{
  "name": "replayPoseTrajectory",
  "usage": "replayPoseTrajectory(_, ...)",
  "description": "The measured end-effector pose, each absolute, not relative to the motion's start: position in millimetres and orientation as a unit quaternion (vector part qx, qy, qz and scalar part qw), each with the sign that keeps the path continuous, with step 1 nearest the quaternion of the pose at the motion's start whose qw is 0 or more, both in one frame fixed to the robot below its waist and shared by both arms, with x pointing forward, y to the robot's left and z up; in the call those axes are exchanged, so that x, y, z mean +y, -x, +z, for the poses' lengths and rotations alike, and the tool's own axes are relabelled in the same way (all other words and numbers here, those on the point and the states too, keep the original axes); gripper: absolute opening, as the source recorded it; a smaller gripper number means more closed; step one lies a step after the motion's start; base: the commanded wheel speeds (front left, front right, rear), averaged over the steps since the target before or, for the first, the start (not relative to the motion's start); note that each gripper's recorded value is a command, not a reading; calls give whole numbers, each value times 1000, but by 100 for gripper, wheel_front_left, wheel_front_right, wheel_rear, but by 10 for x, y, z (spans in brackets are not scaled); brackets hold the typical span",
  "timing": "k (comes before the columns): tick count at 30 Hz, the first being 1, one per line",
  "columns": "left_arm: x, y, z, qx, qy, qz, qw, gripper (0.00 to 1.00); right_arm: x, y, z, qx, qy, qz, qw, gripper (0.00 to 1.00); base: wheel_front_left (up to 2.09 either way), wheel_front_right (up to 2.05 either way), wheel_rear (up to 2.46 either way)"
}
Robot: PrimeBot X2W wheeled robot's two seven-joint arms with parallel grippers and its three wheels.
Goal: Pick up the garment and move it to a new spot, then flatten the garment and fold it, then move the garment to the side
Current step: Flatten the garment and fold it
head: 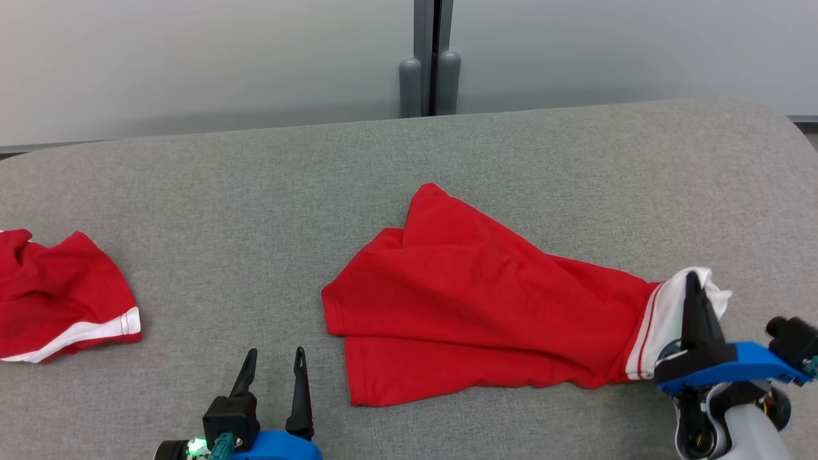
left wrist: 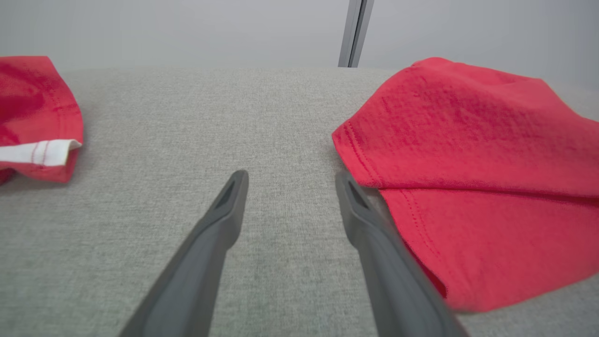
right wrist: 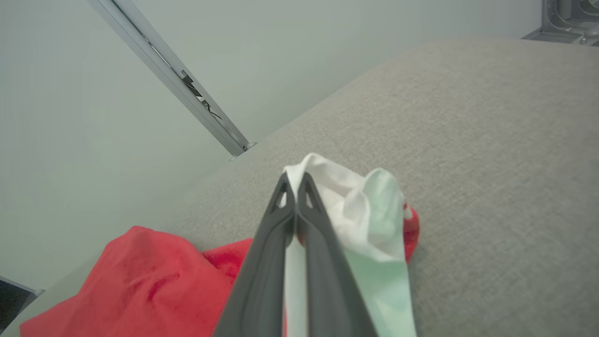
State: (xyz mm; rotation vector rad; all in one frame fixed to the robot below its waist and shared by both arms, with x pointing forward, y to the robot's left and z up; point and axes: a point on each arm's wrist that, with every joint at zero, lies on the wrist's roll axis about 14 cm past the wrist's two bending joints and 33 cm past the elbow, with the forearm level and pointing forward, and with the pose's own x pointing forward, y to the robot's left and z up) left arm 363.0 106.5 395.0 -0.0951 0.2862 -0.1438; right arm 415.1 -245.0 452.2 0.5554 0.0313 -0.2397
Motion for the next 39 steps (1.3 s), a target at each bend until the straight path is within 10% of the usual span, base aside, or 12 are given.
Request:
replayPoseTrajectory(1, 1064, -3629, 3950, 142, 47, -71, 986, 100, -2436, -4106, 4384, 39, -267, -122, 955, 100, 0, 0, 0)
replayPoseTrajectory(18, 1217, -3570, 4299, 87, 37, -46, 994, 100, -2592, -3713, 4986, -32, -68, -93, 993, 100, 0, 0, 0)
replayPoseTrajectory(39, 1116, -3371, 4259, 97, 61, -67, 991, 100, -2435, -3441, 4585, 34, -46, -72, 996, 100, 0, 0, 0)
